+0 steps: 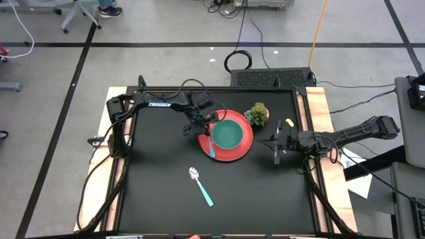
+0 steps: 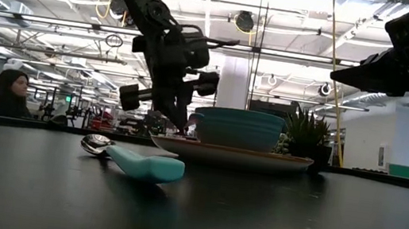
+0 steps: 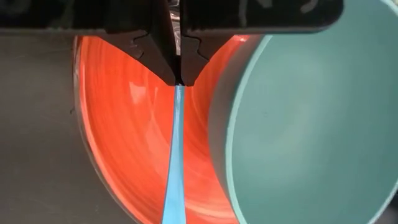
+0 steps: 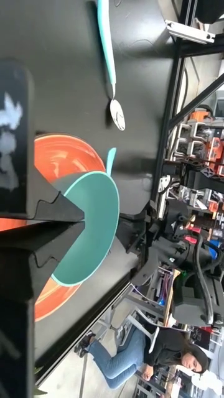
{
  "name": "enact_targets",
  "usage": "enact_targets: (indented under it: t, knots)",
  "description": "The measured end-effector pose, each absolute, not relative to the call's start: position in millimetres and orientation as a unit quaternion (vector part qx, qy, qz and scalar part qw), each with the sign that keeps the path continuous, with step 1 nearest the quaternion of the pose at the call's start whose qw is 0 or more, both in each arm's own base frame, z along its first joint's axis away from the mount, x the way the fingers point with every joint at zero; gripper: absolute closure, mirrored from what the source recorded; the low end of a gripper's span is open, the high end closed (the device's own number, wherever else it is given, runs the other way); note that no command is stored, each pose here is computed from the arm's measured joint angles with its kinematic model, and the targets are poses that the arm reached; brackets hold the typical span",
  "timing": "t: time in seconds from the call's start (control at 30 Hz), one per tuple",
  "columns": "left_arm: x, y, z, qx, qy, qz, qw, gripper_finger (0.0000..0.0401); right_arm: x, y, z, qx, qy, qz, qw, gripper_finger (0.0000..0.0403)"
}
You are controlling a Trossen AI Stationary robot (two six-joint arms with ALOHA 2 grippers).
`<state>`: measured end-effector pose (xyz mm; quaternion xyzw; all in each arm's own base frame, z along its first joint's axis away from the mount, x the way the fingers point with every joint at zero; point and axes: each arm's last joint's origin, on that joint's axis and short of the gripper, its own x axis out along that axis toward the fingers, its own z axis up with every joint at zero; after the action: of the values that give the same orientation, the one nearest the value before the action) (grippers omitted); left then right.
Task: Set table place
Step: Put the blue fork on the right side of the green bowl
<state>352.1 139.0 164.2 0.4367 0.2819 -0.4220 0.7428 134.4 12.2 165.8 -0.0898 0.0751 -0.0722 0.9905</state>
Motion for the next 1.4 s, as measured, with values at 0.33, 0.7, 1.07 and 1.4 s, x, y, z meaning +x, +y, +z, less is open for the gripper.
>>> enact_targets:
  t: [0.33,0.7,1.07,1.4]
  knots:
    - [352,140,164,0.436,0.283,-0.418,0.745,0.0395,134,12,166,-0.091,0.075,-0.072,0.990,0.0403]
    - [353,143,165,0.432,0.285,-0.406,0.753,0.0396,134,12,166,-0.088,0.075,-0.073,0.991,0.0403]
    - [352,143,161,0.426,0.307,-0.398,0.752,0.0397,134,12,166,-0.088,0.075,-0.073,0.991,0.0403]
    - [348,143,151,0.425,0.311,-0.395,0.753,0.0394,134,12,166,-0.088,0.075,-0.073,0.991,0.0403]
